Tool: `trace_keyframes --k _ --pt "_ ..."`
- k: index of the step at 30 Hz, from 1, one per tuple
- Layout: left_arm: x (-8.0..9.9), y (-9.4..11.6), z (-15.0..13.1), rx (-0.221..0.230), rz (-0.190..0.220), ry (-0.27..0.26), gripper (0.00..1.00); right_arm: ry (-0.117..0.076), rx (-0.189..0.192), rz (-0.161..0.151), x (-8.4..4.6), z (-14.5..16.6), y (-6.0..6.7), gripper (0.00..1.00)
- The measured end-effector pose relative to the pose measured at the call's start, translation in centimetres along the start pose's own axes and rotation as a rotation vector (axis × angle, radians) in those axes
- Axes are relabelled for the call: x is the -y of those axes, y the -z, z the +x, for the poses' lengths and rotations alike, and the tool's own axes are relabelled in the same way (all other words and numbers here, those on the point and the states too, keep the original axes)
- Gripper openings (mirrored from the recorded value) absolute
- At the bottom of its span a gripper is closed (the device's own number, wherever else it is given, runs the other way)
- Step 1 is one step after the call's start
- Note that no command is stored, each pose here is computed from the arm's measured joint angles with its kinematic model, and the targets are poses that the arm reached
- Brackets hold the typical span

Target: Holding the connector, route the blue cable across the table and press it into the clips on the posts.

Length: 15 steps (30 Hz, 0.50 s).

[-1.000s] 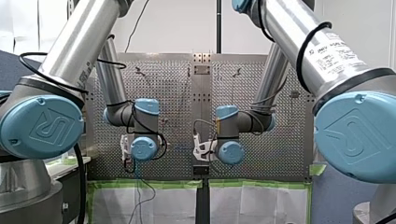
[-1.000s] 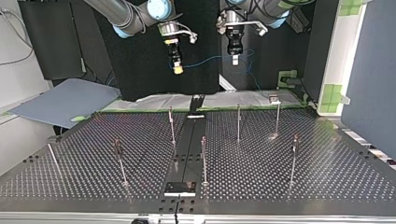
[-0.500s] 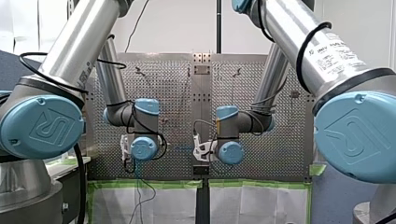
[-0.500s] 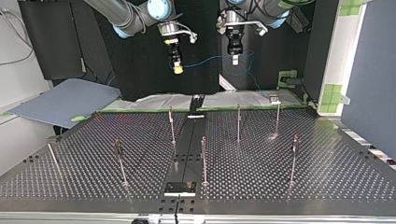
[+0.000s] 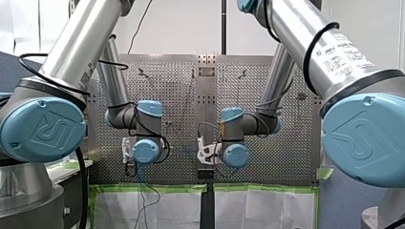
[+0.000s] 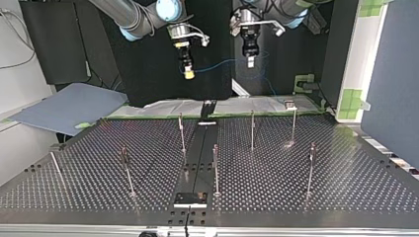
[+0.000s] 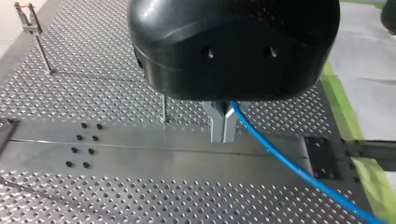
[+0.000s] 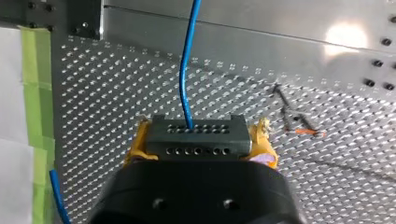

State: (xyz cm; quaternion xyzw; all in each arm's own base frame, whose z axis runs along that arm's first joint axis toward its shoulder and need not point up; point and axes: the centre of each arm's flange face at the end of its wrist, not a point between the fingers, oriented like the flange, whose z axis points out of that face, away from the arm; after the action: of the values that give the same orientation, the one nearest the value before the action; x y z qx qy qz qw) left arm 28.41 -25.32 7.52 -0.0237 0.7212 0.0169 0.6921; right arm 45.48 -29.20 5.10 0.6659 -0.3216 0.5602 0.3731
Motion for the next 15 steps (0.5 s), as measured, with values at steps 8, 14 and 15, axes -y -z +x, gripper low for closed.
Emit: trace_keyframes --k 8,14,15 --pt "-1.2 1.3 -1.3 -0.028 -0.011 -0.007 0.0 -0.013 -0.056 0.037 1.0 4.6 -1.4 0.0" --pt "-1.7 1.4 -2.8 -0.024 -0.057 -0.002 0.0 -0.049 -0.072 0.086 1.3 7.3 -1.3 0.0" --pt "-1.8 1.4 -3.1 -0.023 -0.066 -0.001 0.0 -0.052 -0.075 0.097 1.3 7.9 -1.3 0.0"
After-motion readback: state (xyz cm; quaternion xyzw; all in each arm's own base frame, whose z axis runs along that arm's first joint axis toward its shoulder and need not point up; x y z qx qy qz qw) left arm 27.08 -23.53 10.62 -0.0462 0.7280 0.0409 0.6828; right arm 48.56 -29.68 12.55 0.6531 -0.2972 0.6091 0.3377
